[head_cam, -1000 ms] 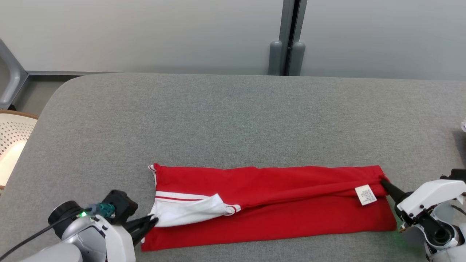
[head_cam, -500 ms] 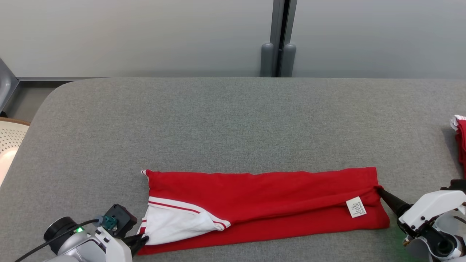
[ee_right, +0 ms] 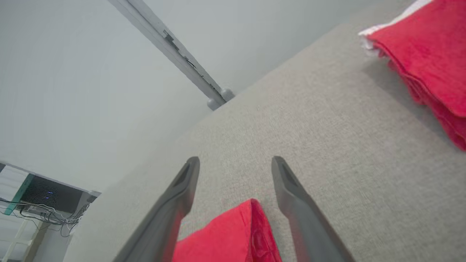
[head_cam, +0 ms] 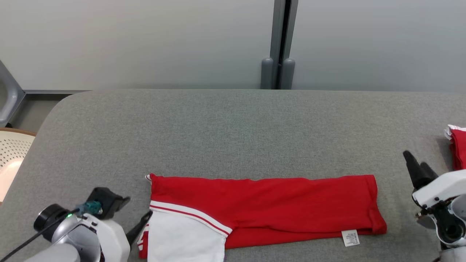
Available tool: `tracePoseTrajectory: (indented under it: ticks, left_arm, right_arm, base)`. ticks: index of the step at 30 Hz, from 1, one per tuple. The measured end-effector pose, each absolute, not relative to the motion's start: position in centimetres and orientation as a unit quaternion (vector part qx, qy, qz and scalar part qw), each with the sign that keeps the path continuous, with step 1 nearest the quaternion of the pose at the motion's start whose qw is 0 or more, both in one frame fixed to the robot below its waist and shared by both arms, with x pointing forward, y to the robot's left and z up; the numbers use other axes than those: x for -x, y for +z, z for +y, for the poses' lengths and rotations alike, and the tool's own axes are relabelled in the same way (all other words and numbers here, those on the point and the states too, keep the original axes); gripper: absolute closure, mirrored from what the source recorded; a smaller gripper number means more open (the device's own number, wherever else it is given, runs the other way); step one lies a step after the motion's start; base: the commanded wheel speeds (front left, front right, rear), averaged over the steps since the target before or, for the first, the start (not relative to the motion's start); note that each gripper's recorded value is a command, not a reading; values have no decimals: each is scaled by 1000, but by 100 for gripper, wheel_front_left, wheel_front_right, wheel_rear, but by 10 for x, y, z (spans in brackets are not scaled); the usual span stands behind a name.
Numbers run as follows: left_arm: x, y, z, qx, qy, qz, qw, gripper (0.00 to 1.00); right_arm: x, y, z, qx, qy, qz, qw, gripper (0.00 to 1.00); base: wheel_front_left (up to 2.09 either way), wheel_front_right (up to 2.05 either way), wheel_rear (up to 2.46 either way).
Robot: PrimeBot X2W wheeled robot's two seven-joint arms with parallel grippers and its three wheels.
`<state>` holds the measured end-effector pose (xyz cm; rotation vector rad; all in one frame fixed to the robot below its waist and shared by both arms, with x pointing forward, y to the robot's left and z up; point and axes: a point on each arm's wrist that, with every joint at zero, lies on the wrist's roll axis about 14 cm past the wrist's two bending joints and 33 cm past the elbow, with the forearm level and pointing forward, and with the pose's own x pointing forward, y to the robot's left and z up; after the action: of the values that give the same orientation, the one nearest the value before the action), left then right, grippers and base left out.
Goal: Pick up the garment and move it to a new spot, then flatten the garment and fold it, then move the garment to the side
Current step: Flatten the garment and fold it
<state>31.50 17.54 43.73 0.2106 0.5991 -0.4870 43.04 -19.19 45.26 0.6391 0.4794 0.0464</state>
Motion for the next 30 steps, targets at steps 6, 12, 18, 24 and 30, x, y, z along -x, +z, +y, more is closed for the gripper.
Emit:
tracePoseTrajectory:
  ticks: [6, 12, 18, 24, 30]
  left_arm:
    - [-360, 504, 173, -30, -166, 121, 978, 0]
    - [-376, 544, 179, 69, -91, 18, 993, 0]
    - [-376, 579, 189, 136, -21, -78, 987, 0]
    - [-356, 563, 200, 156, 30, -102, 982, 0]
    - [-341, 531, 193, 153, 35, -77, 985, 0]
  right_arm:
    - [-435, 508, -167, -243, 76, 115, 960, 0]
    - [-422, 530, -145, -178, 120, 37, 976, 0]
    - [-411, 534, -133, -117, 141, -24, 983, 0]
    - [-399, 513, -125, -87, 144, -24, 985, 0]
    - [-389, 485, -118, -92, 137, 11, 986, 0]
  base:
    - [0, 0, 0]
    - [0, 0, 0]
    - [0, 0, 0]
    - [0, 0, 0]
    - [0, 0, 0]
